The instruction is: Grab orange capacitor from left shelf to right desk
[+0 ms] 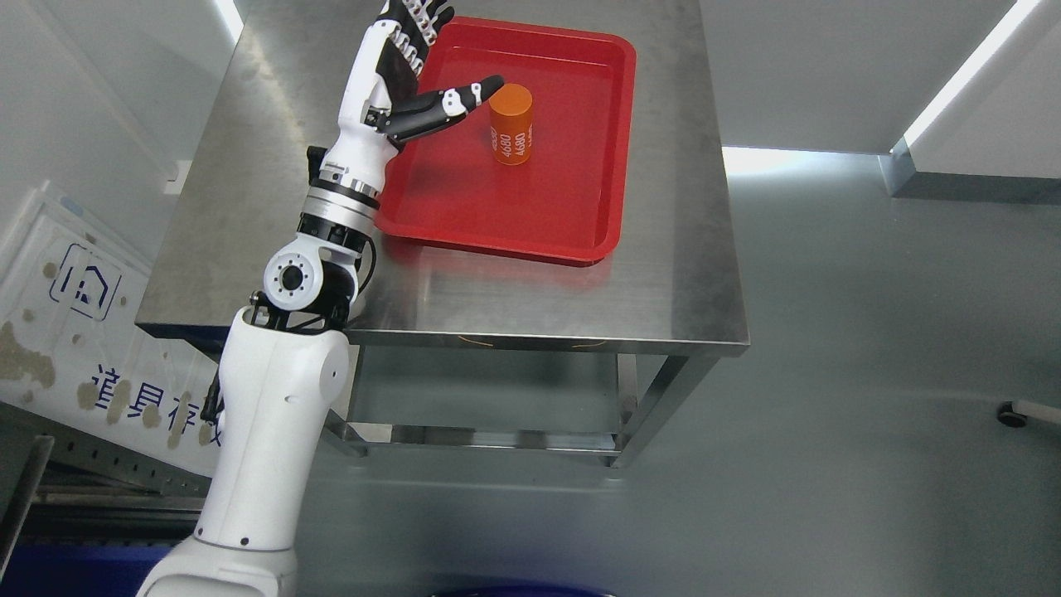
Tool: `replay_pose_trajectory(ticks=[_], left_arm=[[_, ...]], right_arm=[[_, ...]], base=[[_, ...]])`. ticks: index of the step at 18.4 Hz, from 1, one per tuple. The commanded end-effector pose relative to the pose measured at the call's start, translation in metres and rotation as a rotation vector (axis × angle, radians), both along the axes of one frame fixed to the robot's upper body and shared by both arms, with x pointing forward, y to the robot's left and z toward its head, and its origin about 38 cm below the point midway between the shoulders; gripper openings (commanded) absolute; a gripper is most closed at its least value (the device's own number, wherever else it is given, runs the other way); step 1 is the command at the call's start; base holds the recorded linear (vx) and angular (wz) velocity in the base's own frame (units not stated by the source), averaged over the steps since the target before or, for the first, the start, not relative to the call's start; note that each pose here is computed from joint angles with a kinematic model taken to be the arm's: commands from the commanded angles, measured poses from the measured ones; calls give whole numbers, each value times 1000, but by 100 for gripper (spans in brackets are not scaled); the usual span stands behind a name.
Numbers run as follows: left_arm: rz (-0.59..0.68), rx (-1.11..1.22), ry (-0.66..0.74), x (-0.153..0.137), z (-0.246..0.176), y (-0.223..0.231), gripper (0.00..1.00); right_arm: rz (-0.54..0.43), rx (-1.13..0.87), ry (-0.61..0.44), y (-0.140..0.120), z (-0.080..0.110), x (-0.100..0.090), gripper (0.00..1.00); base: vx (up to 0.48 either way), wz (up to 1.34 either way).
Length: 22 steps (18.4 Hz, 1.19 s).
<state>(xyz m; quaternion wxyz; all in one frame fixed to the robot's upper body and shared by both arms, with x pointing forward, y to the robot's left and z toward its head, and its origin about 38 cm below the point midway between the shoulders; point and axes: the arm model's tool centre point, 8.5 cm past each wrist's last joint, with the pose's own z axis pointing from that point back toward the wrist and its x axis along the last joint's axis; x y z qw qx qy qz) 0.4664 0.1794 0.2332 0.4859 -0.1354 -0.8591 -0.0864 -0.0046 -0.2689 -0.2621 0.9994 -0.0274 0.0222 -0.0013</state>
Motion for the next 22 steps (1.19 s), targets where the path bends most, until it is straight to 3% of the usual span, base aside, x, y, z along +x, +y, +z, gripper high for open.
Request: replay_pose_trajectory(ticks=[1,7,22], left_arm=[[130,7,-63,-45,-3,63,100],[161,66,53,-68,-51,84,100],[150,122,83,-67,-53,90,100]], right_arm=[[-8,-18,-33,-11,0,11,100],[-8,-18,-33,-11,0,11,100],[-8,-18,-33,-11,0,11,100]], base=[[0,0],[0,0],[0,0]])
